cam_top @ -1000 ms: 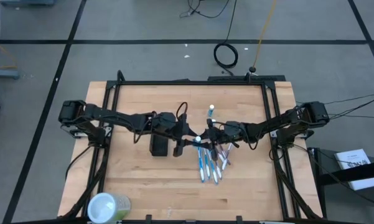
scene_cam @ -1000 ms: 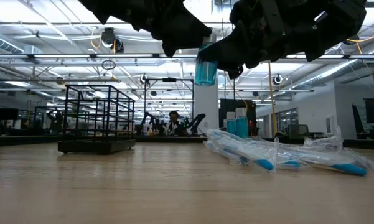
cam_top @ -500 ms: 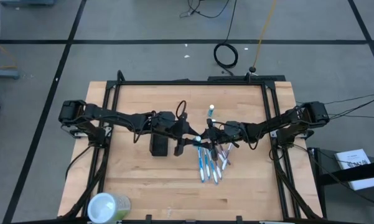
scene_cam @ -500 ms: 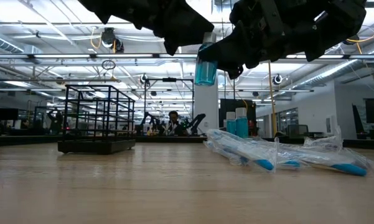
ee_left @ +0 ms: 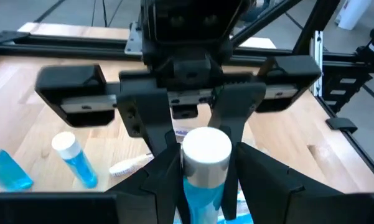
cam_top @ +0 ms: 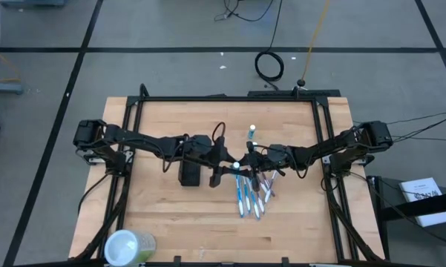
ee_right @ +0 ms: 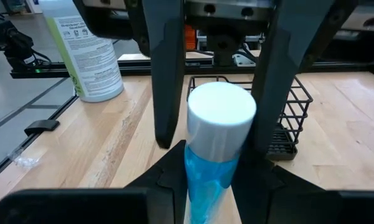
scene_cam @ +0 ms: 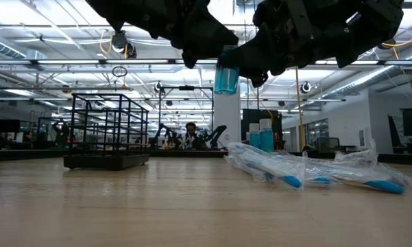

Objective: Pick & Place toothbrushing station
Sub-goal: Put the right mouthwash into the middle compartment of the mesh organizer

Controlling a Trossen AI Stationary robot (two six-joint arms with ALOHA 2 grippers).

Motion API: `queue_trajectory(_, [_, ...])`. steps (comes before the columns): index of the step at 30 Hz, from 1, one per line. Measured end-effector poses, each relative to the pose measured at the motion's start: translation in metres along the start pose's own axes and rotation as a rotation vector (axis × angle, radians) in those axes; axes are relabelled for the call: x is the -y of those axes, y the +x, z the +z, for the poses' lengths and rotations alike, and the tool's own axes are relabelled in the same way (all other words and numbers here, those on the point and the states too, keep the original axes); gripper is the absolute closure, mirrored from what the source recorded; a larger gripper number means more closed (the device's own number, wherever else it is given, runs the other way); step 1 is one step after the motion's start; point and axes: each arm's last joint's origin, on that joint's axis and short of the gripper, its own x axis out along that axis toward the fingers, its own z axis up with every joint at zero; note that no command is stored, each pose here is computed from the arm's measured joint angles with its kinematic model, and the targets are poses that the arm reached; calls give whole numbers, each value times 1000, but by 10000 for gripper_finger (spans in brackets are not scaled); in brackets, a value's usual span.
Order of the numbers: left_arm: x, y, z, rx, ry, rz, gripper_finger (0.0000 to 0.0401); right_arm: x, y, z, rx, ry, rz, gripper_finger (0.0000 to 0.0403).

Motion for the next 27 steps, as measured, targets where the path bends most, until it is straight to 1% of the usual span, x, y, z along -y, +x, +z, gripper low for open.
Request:
queue_trajectory(5, [1,0,4,40,3,-12,245,0,0,0,0,0,0,314])
queue_trajectory(8, [1,0,4,40,-4,-12,250,0,0,0,0,0,0,314])
queue_trajectory(11, [0,0,4,41,-44,-9,276,0,0,0,0,0,1,314])
queue_trajectory(13, [0,0,4,39,-55,-9,300,0,0,0,-1,1,1,314])
queue_trajectory(14, [0,0,4,39,-57,-9,306,0,0,0,-1,1,1,314])
queue_trajectory(22, [0,0,4,39,-56,-8,305,0,0,0,-1,1,1,313])
queue_trajectory(27, [0,-1,5,42,-50,-8,305,0,0,0,0,23,-2,291])
